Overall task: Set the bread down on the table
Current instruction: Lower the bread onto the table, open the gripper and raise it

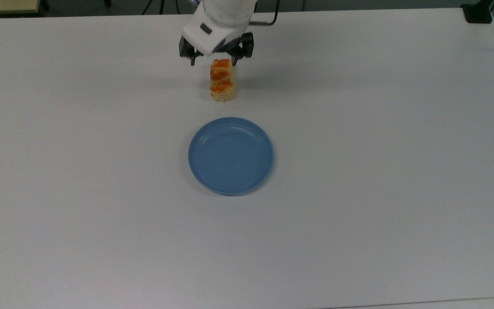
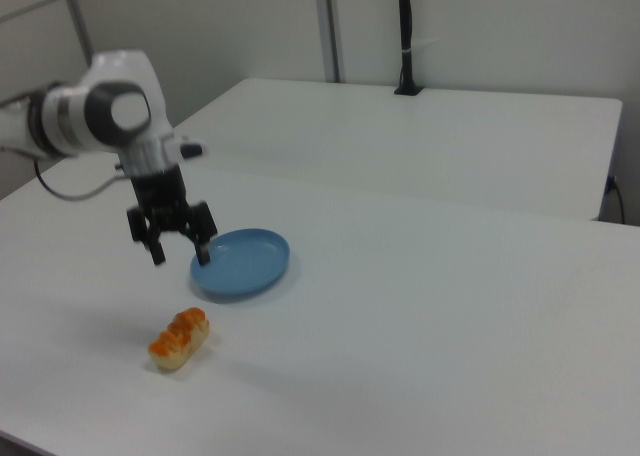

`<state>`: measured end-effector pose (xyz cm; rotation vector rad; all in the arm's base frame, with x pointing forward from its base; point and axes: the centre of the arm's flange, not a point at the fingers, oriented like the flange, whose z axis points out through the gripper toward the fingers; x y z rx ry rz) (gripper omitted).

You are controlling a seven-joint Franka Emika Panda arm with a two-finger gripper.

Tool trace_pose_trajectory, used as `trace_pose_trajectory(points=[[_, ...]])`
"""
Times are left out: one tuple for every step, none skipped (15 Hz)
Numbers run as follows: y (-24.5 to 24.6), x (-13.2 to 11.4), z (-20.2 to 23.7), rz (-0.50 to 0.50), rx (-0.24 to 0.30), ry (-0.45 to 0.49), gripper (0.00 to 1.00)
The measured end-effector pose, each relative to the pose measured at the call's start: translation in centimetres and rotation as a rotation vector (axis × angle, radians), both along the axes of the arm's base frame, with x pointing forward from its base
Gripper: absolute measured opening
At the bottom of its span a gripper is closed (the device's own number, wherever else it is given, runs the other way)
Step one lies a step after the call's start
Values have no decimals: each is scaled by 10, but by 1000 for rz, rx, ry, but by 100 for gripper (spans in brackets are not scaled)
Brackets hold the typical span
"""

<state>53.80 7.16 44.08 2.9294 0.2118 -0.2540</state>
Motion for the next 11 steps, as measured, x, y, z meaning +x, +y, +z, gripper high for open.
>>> trace_pose_trajectory(points=[[4, 3, 23, -8, 13, -8, 100], [10, 5, 42, -10, 26, -19, 100], [17, 7, 60, -6, 38, -35, 100], [22, 8, 74, -2, 51, -53, 100], [26, 8, 87, -2, 67, -74, 100], [29, 9, 104, -6, 93, -104, 100], [28, 10, 117, -17, 117, -127, 100], [24, 11, 124, -36, 129, -141, 100], [13, 12, 134, -93, 139, -163, 100], [4, 13, 138, -130, 140, -174, 100], [-7, 13, 140, -161, 139, -181, 100]])
